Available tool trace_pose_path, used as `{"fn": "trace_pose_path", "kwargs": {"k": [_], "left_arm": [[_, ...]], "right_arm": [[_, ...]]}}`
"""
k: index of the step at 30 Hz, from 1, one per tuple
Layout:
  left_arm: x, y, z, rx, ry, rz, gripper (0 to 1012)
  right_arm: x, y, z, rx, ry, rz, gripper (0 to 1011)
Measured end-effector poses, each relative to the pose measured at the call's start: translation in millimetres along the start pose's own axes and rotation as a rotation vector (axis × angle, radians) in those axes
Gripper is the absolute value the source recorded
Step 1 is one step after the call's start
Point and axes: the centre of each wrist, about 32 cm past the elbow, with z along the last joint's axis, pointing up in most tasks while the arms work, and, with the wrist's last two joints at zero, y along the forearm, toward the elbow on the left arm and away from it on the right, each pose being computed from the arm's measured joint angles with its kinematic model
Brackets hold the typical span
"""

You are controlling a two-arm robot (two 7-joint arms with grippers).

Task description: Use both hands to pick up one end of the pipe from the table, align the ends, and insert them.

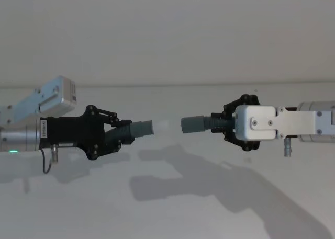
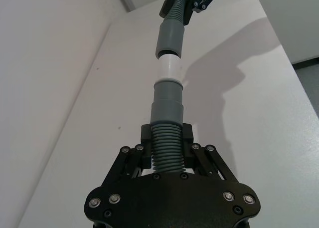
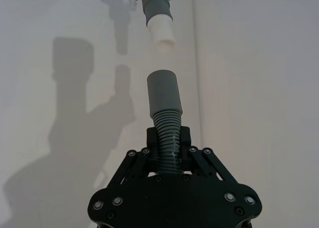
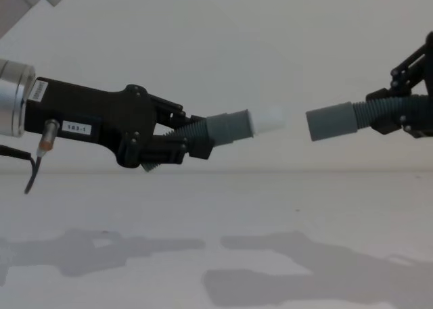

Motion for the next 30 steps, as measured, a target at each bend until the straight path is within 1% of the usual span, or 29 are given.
{"fn": "trace_pose_path", "kwargs": {"k": [13, 30], "left_arm": [[0.1, 0.0, 0.1, 0.000, -0.001, 0.000, 306], [0.1, 0.0, 0.1, -0.001, -0.001, 0.000, 306]], "right_arm": [[6.0, 3.8, 7.5, 0.020, -0.023, 0.011, 223], [5.7, 5.3, 15.2, 0.044, -0.025, 0.021, 223]]}}
